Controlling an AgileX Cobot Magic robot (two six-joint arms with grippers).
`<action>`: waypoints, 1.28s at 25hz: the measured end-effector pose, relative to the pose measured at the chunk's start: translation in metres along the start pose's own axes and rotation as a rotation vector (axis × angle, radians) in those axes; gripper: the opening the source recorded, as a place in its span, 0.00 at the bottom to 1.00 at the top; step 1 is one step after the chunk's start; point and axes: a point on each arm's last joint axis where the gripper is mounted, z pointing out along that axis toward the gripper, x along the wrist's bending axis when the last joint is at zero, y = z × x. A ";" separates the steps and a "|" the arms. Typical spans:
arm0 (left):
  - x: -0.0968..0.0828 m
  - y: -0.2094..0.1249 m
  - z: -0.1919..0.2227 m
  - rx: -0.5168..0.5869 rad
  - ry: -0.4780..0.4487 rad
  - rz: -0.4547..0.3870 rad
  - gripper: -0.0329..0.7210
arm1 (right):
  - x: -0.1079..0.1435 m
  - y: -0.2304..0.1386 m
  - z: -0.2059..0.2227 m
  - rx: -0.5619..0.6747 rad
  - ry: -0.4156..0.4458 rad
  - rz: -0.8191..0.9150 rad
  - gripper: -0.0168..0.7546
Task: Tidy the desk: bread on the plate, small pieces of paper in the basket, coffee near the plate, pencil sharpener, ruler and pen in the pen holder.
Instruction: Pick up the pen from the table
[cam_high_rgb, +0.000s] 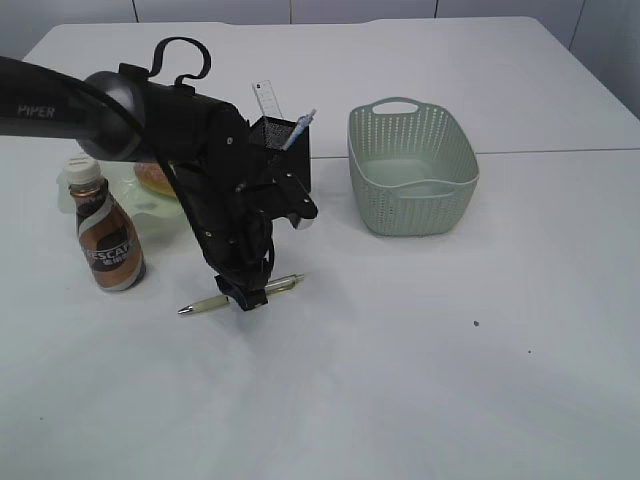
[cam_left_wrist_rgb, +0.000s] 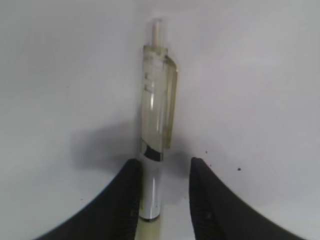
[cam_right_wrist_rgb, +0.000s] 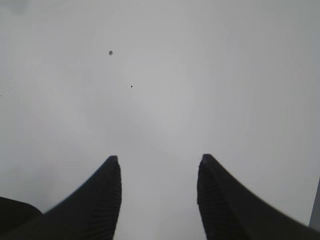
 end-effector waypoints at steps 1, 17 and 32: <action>0.000 0.000 0.000 0.000 0.000 0.000 0.37 | 0.000 0.000 0.000 0.000 0.000 0.000 0.50; 0.001 0.001 0.005 -0.014 0.014 0.004 0.37 | 0.000 0.000 0.000 0.001 0.000 0.000 0.50; 0.001 0.000 0.006 -0.004 0.007 0.006 0.18 | 0.000 0.000 0.000 0.001 0.000 0.000 0.50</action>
